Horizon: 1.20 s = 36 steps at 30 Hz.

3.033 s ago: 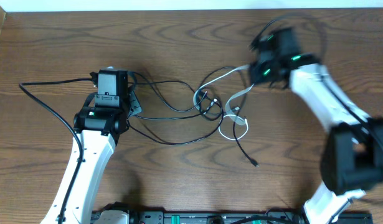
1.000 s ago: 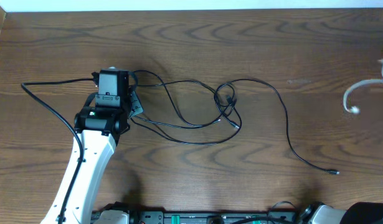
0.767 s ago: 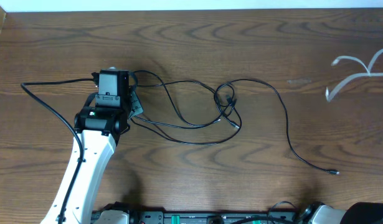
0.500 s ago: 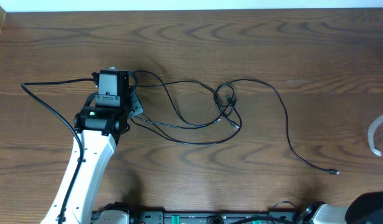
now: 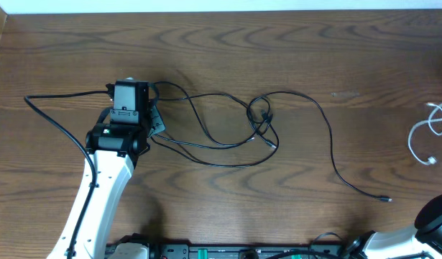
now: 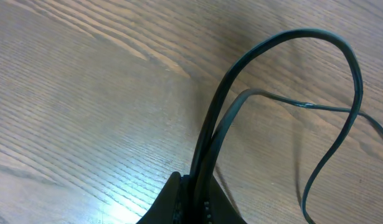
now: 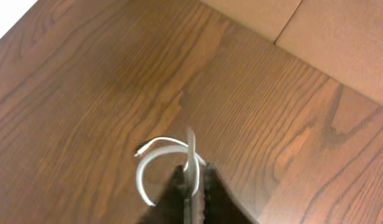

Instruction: Untangle cables

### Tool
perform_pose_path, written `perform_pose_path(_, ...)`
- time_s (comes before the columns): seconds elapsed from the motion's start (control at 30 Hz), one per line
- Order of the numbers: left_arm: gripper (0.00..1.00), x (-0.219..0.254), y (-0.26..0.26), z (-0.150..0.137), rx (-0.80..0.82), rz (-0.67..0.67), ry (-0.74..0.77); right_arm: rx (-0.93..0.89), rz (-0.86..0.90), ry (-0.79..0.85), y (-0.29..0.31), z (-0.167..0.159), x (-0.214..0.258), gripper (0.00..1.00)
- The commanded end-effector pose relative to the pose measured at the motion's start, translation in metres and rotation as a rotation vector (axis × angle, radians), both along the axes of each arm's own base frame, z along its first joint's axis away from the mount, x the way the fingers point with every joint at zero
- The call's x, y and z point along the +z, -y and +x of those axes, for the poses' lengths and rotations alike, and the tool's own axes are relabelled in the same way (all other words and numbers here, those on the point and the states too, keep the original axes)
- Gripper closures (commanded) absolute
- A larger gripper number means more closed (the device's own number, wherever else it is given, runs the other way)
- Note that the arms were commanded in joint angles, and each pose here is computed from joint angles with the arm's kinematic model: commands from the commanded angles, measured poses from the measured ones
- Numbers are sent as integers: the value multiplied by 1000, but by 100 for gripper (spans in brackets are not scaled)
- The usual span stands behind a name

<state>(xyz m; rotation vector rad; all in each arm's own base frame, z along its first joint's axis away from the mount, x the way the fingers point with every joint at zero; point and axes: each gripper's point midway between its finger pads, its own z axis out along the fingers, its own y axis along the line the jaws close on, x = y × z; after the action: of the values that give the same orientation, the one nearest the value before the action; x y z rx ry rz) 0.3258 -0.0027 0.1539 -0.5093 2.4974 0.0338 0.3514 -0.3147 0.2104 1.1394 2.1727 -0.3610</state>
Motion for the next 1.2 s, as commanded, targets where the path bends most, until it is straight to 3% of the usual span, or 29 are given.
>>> perform_pose_path(0.0,93,2,-6,0,23,17,5,-4,-7,-15,2,-2,-2,74)
perform_pose_path(0.1,93,2,-6,0,23,17,5,28,21,9,-4,4,-3,49)
perform_pose_path(0.13,93,2,-6,0,23,17,5,42,34,19,-7,6,-3,46)
perform_pose_path(0.33,93,2,-6,0,23,17,5,303,177,148,-55,43,1,40)
perform_pose_path(0.5,93,2,-2,1,6,-2,5,804,305,265,-166,85,18,35)
perform_pose_path(0.67,93,27,103,7,-521,-367,102,1165,347,176,-298,96,8,27)
perform_pose_path(0.77,93,57,150,-2,-745,-553,190,1267,324,84,-358,99,-10,28)
perform_pose_path(0.87,93,75,170,-11,-867,-637,237,1269,379,10,-410,100,-33,28)
perform_pose_path(1.17,93,55,153,-6,-775,-534,184,1232,518,-198,-504,83,-112,34)
